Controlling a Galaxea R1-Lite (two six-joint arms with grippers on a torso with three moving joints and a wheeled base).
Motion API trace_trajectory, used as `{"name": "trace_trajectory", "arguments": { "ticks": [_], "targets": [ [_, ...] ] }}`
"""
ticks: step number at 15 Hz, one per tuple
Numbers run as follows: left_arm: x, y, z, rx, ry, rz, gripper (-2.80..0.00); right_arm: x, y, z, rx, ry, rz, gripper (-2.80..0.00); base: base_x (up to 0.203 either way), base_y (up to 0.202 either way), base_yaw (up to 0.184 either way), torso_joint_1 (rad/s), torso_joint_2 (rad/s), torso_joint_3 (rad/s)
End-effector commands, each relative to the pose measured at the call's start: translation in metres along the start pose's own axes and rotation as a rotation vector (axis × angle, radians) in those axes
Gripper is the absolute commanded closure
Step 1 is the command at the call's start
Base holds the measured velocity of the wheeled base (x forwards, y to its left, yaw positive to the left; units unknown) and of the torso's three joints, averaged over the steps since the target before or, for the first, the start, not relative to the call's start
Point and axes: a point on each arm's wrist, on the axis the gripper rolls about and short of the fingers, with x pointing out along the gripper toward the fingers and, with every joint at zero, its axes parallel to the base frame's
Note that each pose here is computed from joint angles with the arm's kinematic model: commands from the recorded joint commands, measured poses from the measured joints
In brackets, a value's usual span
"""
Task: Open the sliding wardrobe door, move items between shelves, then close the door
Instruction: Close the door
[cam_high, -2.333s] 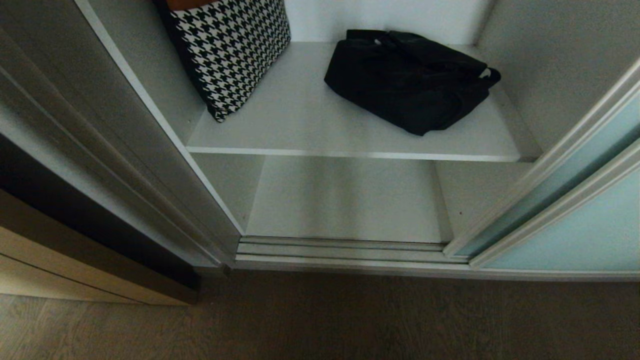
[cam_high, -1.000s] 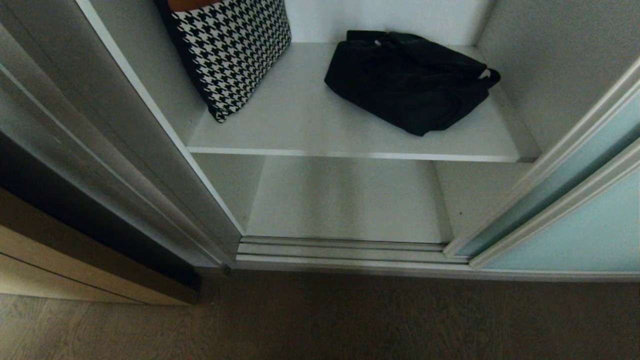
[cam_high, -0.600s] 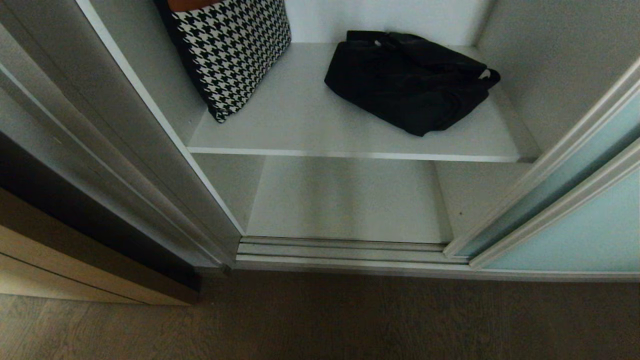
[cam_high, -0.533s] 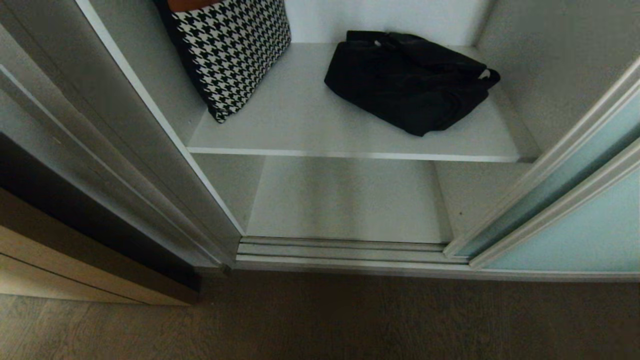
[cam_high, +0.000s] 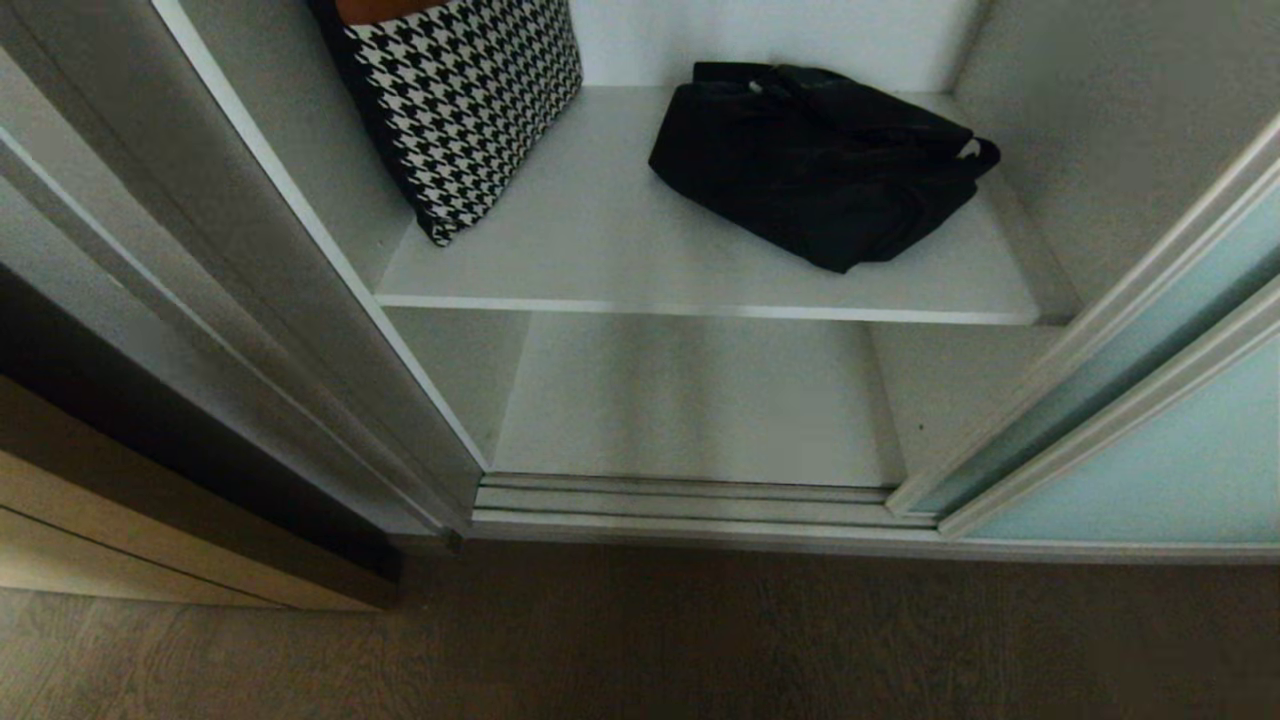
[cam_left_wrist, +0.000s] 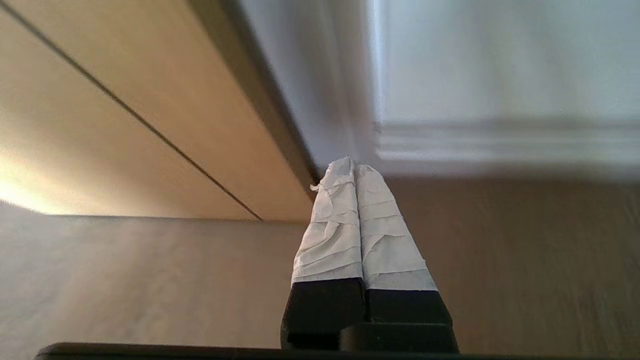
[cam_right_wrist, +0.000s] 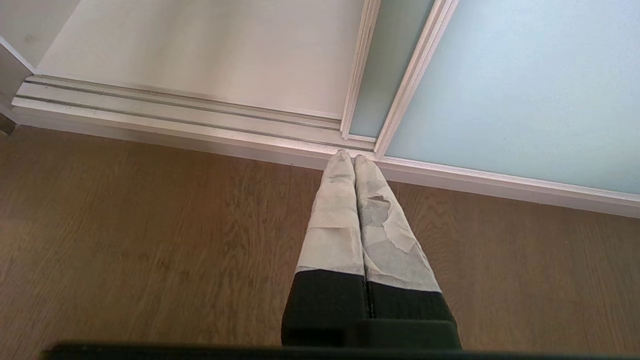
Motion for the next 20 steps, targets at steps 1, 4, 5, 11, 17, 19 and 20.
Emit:
{"name": "trace_trajectory", "arguments": {
  "ticks": [1,4,5,11,17,19,20],
  "targets": [
    [-0.006,-0.006,-0.030,-0.014,-0.028,-0.051,0.00,0.000,0.000,0.000,-0.001,0.001,0.001,0.00,0.000,0.000,0.000,0.000,0.00,0.000],
    [-0.011,-0.008,-0.040,-0.064,0.007,-0.110,0.00,0.000,0.000,0.000,-0.001,0.000,0.001,0.00,0.000,0.000,0.000,0.000,0.00,0.000],
    [-0.010,-0.008,-0.040,-0.063,0.000,-0.113,0.00,0.000,0.000,0.000,-0.001,0.000,0.001,0.00,0.000,0.000,0.000,0.000,0.00,0.000],
    [-0.010,-0.008,-0.040,-0.070,0.000,-0.107,0.00,0.000,0.000,0.000,-0.001,0.001,0.001,0.00,0.000,0.000,0.000,0.000,0.00,0.000],
    [-0.010,-0.008,-0.039,-0.095,0.000,-0.105,0.00,0.000,0.000,0.000,-0.001,0.000,0.001,0.00,0.000,0.000,0.000,0.000,0.00,0.000],
    [-0.010,-0.008,-0.040,-0.095,0.000,-0.103,0.00,0.000,0.000,0.000,-0.001,0.000,0.001,0.00,0.000,0.000,0.000,0.000,0.00,0.000],
    [-0.010,-0.008,-0.040,-0.091,0.003,-0.104,0.00,0.000,0.000,0.000,-0.001,0.000,0.001,0.00,0.000,0.000,0.000,0.000,0.00,0.000]
  ]
}}
